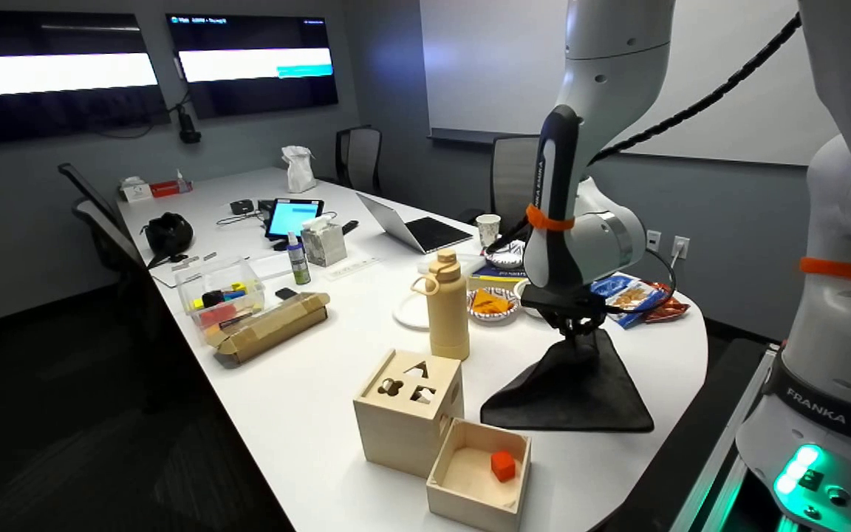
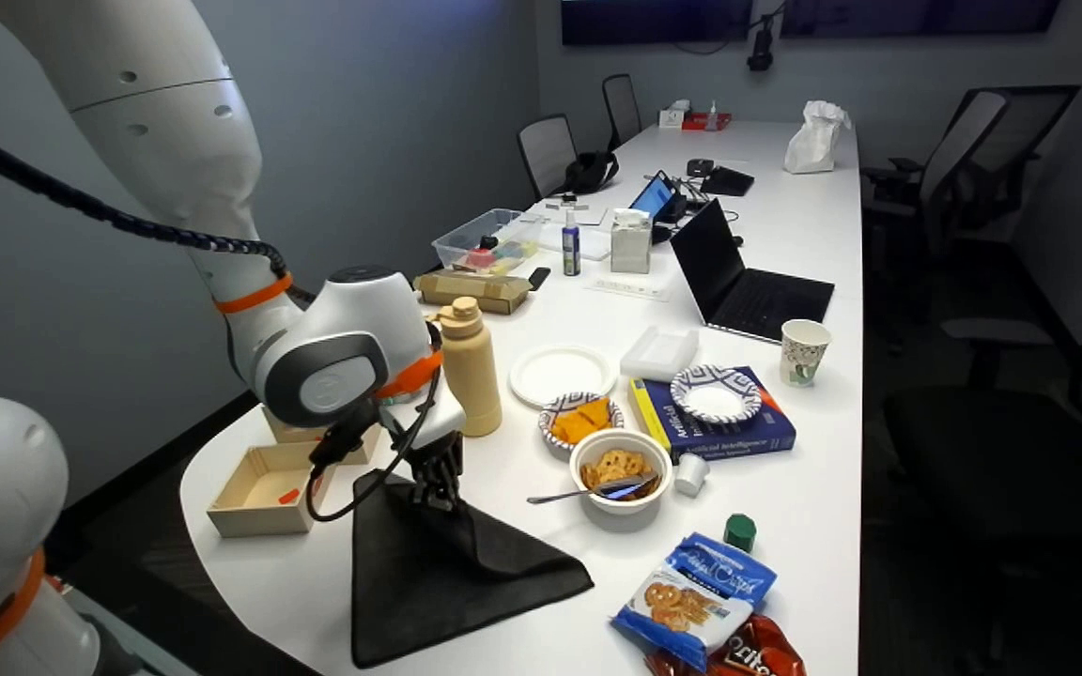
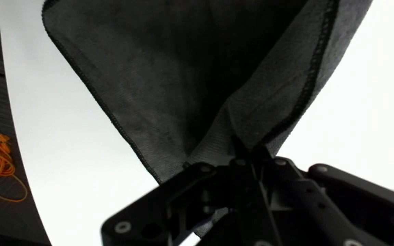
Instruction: Fold the grey towel twice, then use it to wipe the table
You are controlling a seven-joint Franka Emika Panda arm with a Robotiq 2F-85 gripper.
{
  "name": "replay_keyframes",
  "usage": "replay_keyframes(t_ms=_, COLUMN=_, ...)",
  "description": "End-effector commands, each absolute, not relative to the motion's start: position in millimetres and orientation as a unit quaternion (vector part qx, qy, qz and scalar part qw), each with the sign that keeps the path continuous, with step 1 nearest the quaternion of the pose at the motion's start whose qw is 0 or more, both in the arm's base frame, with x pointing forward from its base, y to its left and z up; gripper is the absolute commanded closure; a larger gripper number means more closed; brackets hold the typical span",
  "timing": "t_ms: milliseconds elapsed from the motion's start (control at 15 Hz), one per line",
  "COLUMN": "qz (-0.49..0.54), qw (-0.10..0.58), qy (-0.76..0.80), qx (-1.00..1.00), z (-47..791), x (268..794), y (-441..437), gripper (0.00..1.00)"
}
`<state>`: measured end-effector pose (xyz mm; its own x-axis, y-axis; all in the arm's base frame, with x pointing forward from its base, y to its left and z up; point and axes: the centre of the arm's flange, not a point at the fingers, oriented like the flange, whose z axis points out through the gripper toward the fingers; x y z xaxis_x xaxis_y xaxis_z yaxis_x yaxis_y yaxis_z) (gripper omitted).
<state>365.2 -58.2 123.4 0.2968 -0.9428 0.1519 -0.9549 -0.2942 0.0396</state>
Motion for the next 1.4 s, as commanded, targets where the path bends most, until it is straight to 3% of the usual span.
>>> replay_keyframes(t_ms=0, qz=0.064, qw=0.072, qy=-0.615, qx=0.782, z=142, x=340, y=-60, gripper=0.98)
replay_keyframes(t_ms=1333, qz=-0.144, qw=0.105, qy=-0.614, qx=0.769, z=130, x=297, y=-57, gripper=0.98)
